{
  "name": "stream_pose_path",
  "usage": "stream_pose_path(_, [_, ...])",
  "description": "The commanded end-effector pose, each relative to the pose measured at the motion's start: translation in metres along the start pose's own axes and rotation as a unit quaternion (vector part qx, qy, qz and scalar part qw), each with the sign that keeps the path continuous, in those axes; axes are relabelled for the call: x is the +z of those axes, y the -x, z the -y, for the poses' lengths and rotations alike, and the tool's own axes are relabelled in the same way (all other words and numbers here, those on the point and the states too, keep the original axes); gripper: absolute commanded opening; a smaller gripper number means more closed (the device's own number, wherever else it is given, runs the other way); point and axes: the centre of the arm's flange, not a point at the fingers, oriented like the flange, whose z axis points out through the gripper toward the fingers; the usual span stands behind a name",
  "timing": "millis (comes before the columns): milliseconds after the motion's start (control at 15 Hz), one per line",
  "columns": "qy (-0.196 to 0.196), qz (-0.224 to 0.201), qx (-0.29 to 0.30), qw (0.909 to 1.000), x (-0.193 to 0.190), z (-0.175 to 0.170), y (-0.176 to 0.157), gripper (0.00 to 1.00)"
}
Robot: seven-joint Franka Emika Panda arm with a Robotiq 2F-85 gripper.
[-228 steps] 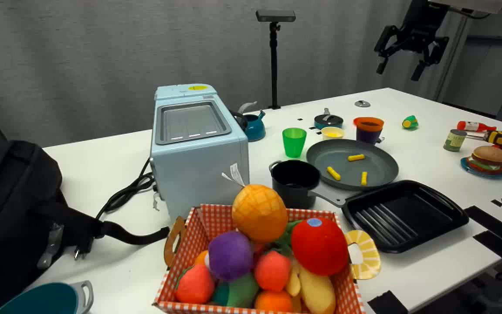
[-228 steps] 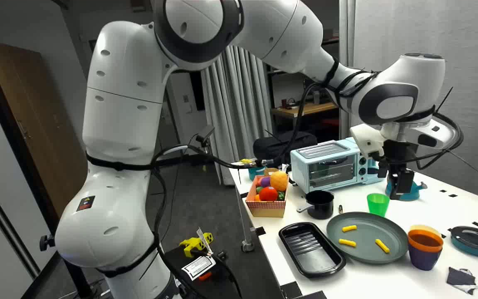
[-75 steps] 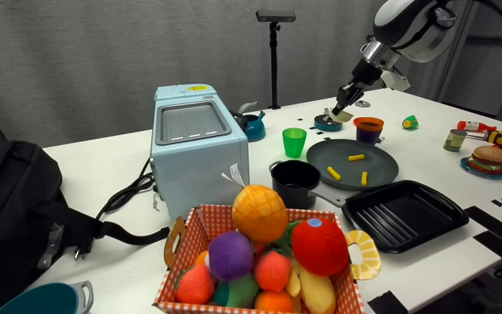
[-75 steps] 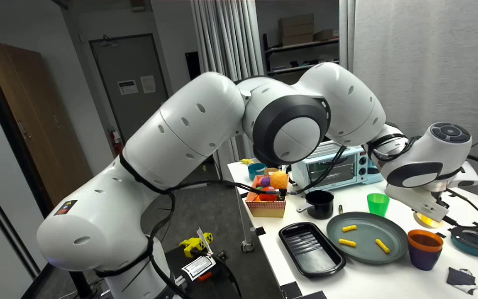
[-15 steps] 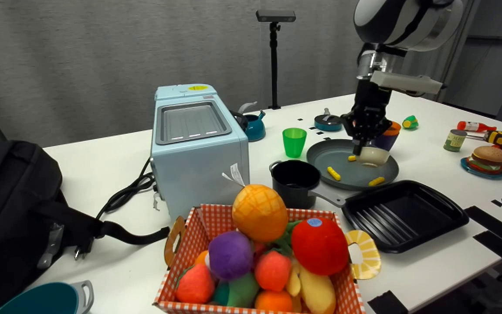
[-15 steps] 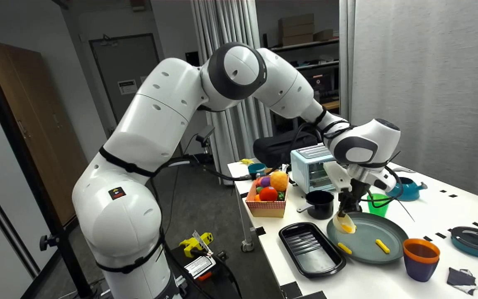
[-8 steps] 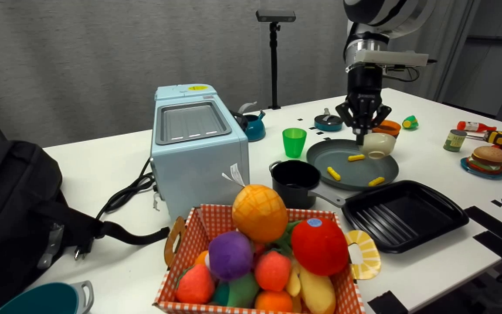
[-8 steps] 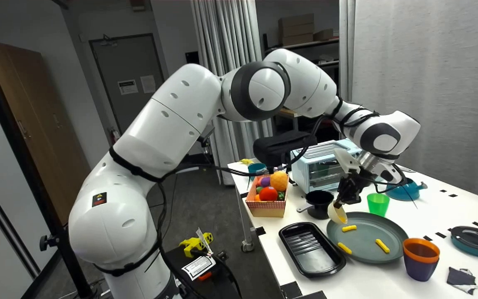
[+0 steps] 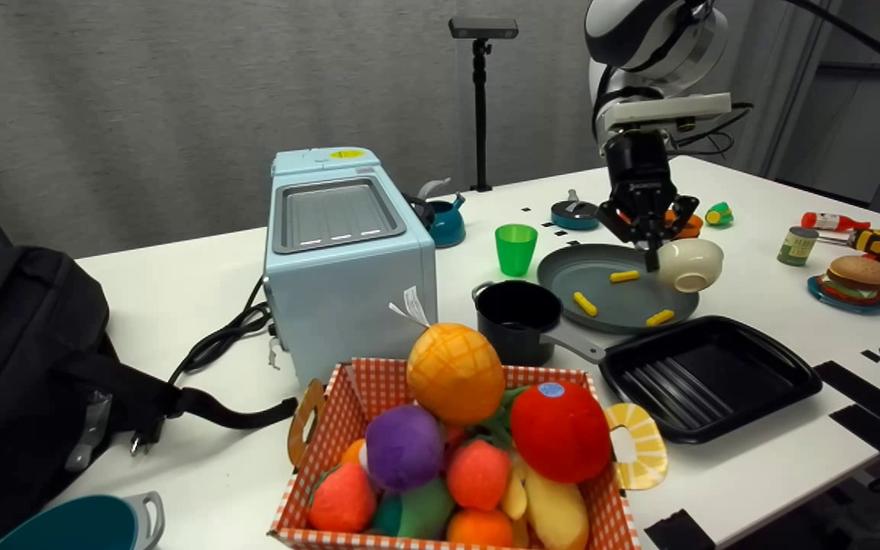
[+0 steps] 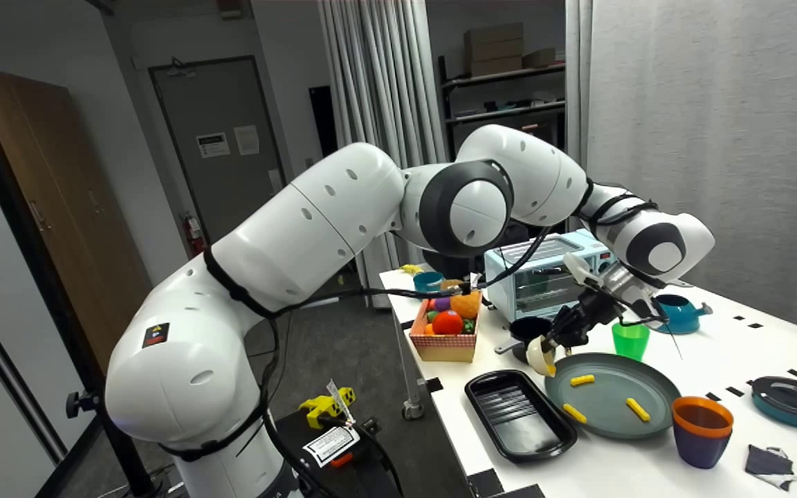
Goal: Pour the contents from the white bowl onto the gray plate
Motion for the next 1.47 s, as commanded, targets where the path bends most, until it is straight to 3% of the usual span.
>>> stream_pose_path(0, [0.001,0.043,0.015,0.9990,-0.045,0.043,-0.043,0.01])
stream_pose_path(667, [0.000,0.083,0.031,0.9960,-0.059,0.057,-0.034,0.01])
stream_pose_path(933, [-0.017,0.035,0.008,0.9992,-0.073,0.063,-0.021,0.01])
stream_pose_path(1067, [-0.026,-0.011,-0.014,0.9995,-0.086,0.067,-0.009,0.01])
stream_pose_path(1400, [-0.056,-0.142,-0.049,0.9871,-0.137,0.074,0.004,0.01])
